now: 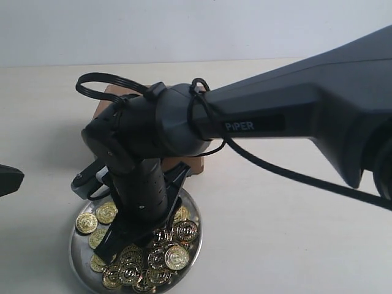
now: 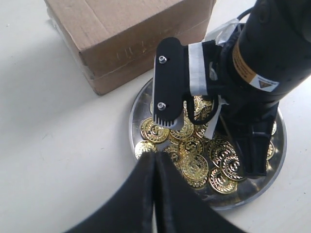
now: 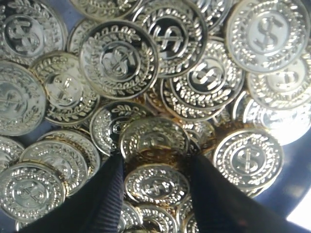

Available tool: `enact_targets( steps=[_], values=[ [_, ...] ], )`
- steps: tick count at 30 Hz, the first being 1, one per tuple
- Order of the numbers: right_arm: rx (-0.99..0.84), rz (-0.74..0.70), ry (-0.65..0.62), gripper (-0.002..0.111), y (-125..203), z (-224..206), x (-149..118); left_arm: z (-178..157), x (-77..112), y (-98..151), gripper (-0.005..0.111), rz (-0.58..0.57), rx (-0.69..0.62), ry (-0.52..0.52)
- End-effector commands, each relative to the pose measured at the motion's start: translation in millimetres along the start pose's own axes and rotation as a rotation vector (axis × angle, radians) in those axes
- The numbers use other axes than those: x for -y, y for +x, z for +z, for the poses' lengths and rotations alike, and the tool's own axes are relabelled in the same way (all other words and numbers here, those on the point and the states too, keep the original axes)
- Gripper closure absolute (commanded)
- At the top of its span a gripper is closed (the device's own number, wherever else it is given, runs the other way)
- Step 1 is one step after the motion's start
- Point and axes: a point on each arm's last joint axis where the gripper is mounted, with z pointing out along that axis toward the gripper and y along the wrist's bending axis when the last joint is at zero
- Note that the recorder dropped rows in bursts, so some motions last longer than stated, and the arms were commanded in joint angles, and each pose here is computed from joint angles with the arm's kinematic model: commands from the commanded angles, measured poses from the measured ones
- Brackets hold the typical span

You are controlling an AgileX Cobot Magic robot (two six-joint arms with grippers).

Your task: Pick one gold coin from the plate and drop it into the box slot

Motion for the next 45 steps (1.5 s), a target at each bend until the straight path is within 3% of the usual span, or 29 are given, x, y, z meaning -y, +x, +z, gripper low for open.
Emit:
enact_targets(
  steps=[1,11,13,18,20,23,24,29,35,45],
  values=[
    [0.011,-0.002,0.005,0.071,0.4,-7.2,0.3,-2.2,0.8,-1.8,0.107,0.004,0.015,0.003],
    [0.09,-0.008,-0.009,0.072,-1.8,-27.2,0.7,-2.2,0.8,-1.8,0.107,0.004,0.015,0.003],
    [0.116,-0.031,-0.011,0.072,-1.8,-35.5,1.0,-2.2,0.5,-1.7,0.107,0.056,0.013,-0.001],
    [0.148,-0.213,-0.013,0.072,7.9,-70.9,2.9,8.7,2.9,12.1,0.105,0.345,0.002,-0.004],
    [0.132,-0.288,-0.044,0.072,15.0,-83.0,1.1,16.6,8.4,24.7,0.094,0.547,-0.022,0.012],
    [0.147,-0.394,-0.106,0.072,23.5,-101.7,-3.2,21.1,2.4,37.4,0.071,0.906,-0.09,-0.087],
    [0.157,-0.411,-0.108,0.072,24.5,-105.2,-3.2,21.5,1.0,38.0,0.068,0.953,-0.082,-0.113],
    [0.166,-0.527,-0.195,0.072,32.5,-117.5,-10.2,24.1,-0.6,37.0,0.068,1.137,0.007,-0.2],
    [0.16,-0.659,-0.312,0.072,41.0,-125.8,-19.2,23.8,5.7,36.7,0.068,1.278,0.166,-0.255],
    [0.211,-0.757,-0.383,0.072,42.0,-130.6,-25.9,14.0,31.7,57.2,0.068,1.477,0.257,-0.114]
  ],
)
